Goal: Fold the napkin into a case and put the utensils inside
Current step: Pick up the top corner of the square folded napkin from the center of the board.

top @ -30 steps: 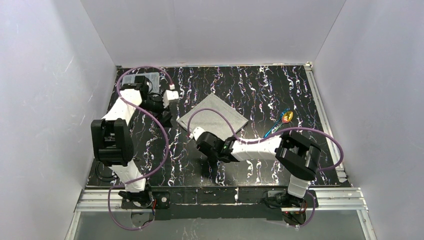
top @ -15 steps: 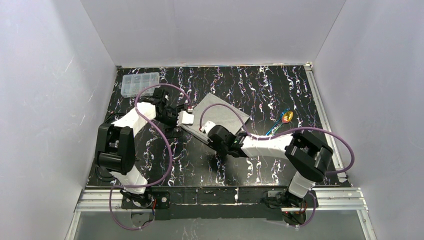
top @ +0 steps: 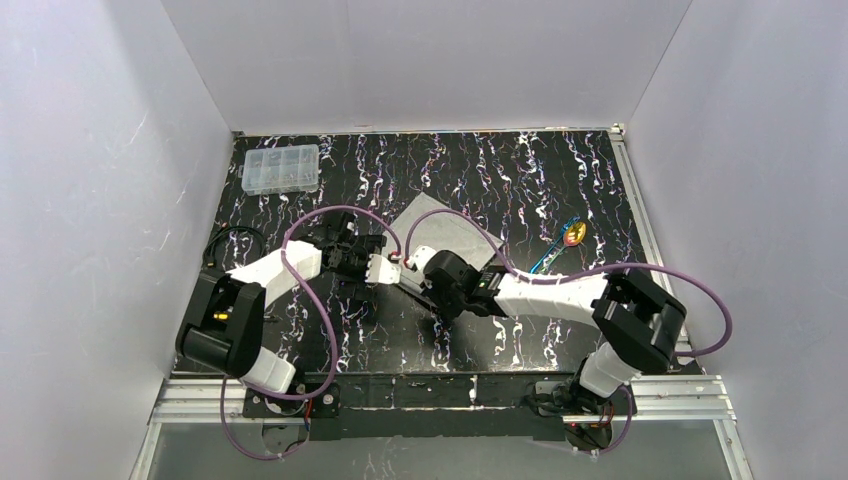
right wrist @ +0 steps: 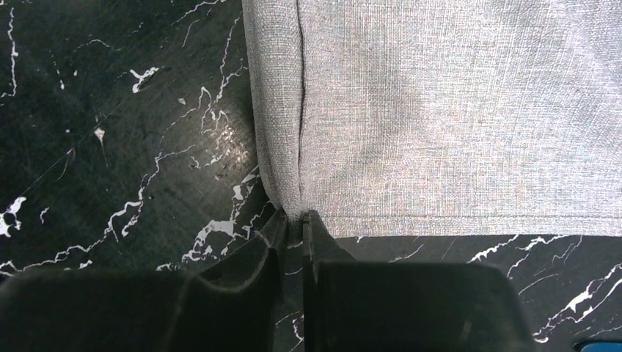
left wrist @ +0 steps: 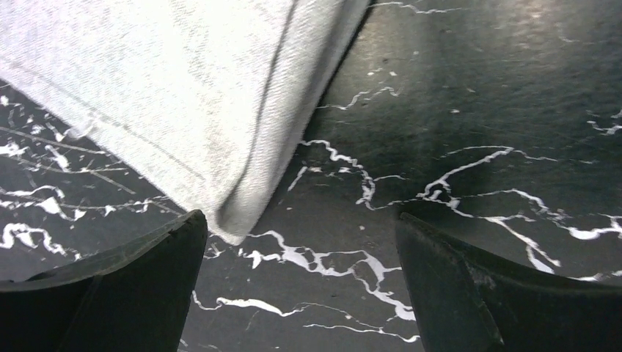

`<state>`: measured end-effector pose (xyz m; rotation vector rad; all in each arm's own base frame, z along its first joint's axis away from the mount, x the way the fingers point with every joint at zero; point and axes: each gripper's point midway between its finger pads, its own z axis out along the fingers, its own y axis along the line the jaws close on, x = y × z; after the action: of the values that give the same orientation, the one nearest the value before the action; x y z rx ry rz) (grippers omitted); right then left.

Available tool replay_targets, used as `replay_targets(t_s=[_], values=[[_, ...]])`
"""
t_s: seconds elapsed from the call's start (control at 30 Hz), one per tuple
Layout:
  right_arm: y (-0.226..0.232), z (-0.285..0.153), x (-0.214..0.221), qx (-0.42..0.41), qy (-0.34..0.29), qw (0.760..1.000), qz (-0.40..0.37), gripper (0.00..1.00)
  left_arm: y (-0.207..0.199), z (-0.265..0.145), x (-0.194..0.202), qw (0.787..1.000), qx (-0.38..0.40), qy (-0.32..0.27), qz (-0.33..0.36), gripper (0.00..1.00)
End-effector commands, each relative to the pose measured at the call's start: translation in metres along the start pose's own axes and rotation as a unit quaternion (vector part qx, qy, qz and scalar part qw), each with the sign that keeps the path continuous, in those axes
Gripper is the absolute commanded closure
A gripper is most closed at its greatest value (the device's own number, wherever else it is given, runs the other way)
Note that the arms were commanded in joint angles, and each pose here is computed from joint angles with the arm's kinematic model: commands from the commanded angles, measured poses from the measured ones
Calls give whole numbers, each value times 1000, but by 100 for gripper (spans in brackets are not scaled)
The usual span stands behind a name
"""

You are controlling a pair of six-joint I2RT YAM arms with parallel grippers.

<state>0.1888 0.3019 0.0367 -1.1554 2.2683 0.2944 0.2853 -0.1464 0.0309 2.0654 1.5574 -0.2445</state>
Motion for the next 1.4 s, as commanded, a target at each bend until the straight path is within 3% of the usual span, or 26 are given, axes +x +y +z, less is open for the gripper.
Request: replay_targets(t_s=[0.0,0.47,0.63,0.9,1.03,1.27,1.37], values=[[3,-14,4,-11,1,1000,11,84,21,-6,1,998,-52,20,2,1],[-5,-21,5,-4,-24,998,52,85,-7,13,-1,996,-33,3,81,6],[-14,-25,-1,-15,-41,995,84,86,-5,18,-7,995,-31,-15,97,13],[-24,-30,-4,-16,-49,993,104,87,-41,26,-11,990,41,-17,137,38],[-29,-33,-6,-14,-54,992,112,88,-34,31,-5,992,34,6,123,49],[-30,-39,-11,-16,-60,991,118,88,-24,37,2,995,25,29,90,58],[-30,-39,-13,-18,-61,991,118,89,-26,38,0,995,28,31,92,73]])
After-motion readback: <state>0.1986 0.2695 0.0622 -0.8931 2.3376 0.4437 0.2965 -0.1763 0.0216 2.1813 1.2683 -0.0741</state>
